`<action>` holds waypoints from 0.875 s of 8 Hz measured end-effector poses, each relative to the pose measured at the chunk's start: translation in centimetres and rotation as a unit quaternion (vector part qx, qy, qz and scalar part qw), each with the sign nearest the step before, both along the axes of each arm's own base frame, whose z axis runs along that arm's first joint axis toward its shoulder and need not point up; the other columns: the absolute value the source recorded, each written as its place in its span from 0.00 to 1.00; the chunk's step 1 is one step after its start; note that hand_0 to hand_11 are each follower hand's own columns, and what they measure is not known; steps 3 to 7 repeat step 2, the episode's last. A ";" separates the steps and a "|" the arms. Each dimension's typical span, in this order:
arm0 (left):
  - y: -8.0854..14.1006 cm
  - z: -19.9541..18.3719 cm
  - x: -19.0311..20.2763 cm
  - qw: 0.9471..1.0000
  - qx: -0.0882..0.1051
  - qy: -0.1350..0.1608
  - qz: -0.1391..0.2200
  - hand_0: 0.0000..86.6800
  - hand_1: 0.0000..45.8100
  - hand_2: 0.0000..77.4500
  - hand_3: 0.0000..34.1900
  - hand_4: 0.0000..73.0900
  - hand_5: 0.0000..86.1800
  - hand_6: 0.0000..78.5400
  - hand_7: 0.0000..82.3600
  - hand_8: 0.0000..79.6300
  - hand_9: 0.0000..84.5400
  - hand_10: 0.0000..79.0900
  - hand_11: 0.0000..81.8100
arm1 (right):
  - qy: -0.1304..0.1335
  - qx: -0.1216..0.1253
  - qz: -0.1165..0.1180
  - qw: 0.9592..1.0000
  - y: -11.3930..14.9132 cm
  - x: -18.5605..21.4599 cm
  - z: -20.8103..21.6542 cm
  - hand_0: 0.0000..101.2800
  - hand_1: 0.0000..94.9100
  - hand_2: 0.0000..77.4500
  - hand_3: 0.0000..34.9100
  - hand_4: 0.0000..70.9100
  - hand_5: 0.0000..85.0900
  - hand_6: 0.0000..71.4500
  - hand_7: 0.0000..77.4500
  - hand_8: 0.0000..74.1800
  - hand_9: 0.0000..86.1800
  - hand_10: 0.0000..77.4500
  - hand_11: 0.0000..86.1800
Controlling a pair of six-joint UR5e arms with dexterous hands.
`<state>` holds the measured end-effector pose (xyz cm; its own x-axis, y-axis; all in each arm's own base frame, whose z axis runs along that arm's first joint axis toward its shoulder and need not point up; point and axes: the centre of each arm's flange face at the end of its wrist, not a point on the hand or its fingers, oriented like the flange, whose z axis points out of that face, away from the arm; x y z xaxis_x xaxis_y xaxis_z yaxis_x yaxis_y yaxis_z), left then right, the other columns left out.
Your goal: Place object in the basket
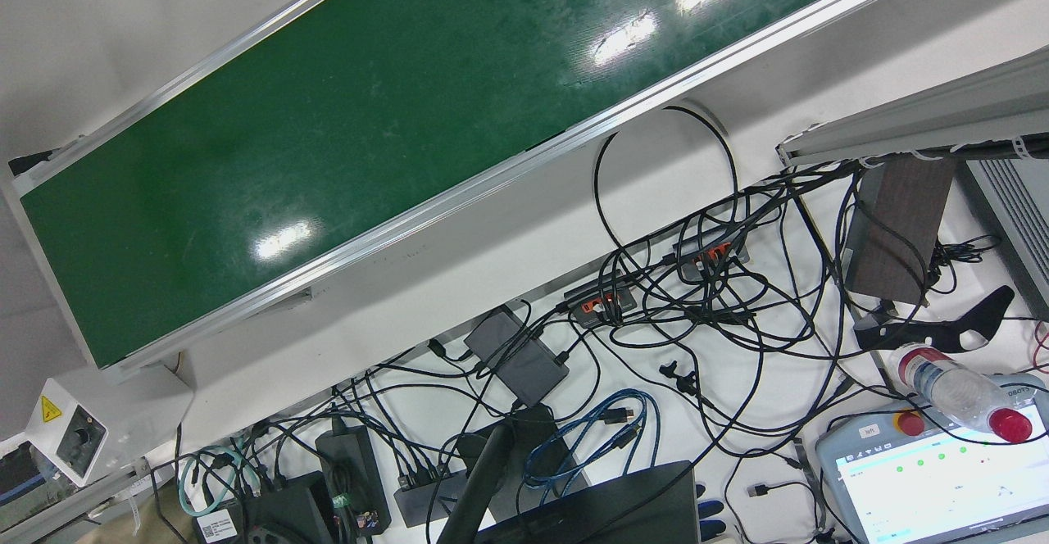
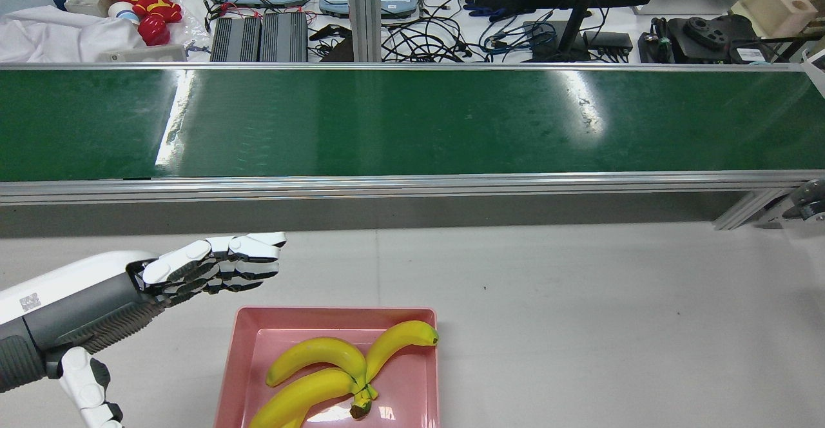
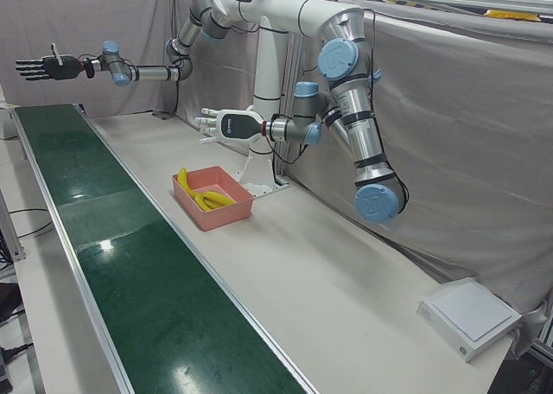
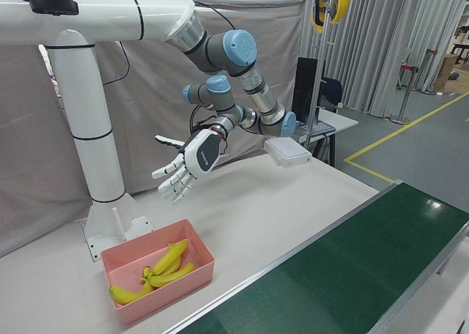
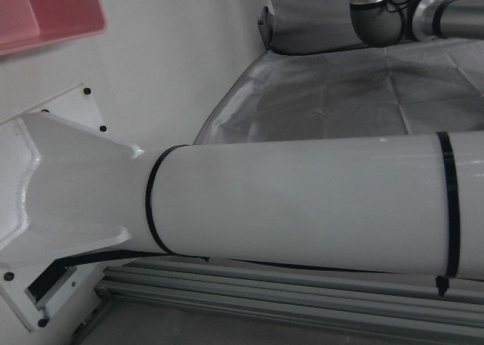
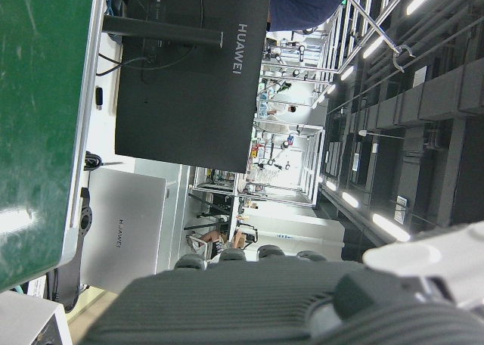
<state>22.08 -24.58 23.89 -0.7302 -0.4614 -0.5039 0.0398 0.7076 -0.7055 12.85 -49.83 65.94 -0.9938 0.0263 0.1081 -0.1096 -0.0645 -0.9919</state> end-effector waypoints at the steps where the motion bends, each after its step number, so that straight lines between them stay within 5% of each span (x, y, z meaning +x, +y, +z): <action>1: -0.1 -0.1 -0.3 1.000 -0.004 0.006 -0.002 0.57 0.24 0.00 0.29 0.00 0.29 0.00 0.17 0.11 0.19 0.12 0.13 | 0.000 0.000 0.000 1.000 0.0 0.0 0.0 0.00 0.00 0.01 0.00 0.00 0.00 0.00 0.01 0.00 0.00 0.00 0.00; 2: -0.1 -0.1 -0.4 1.000 -0.005 0.009 -0.002 0.57 0.24 0.00 0.21 0.03 0.28 0.00 0.19 0.12 0.21 0.12 0.23 | 0.000 0.000 0.000 1.000 0.0 0.0 0.0 0.00 0.00 0.01 0.00 0.00 0.00 0.00 0.01 0.00 0.00 0.00 0.00; 7: -0.1 -0.1 -0.4 1.000 -0.005 0.009 -0.002 0.57 0.24 0.00 0.21 0.03 0.28 0.00 0.19 0.12 0.21 0.12 0.23 | 0.000 0.000 0.000 1.000 0.0 0.0 0.0 0.00 0.00 0.01 0.00 0.00 0.00 0.00 0.01 0.00 0.00 0.00 0.00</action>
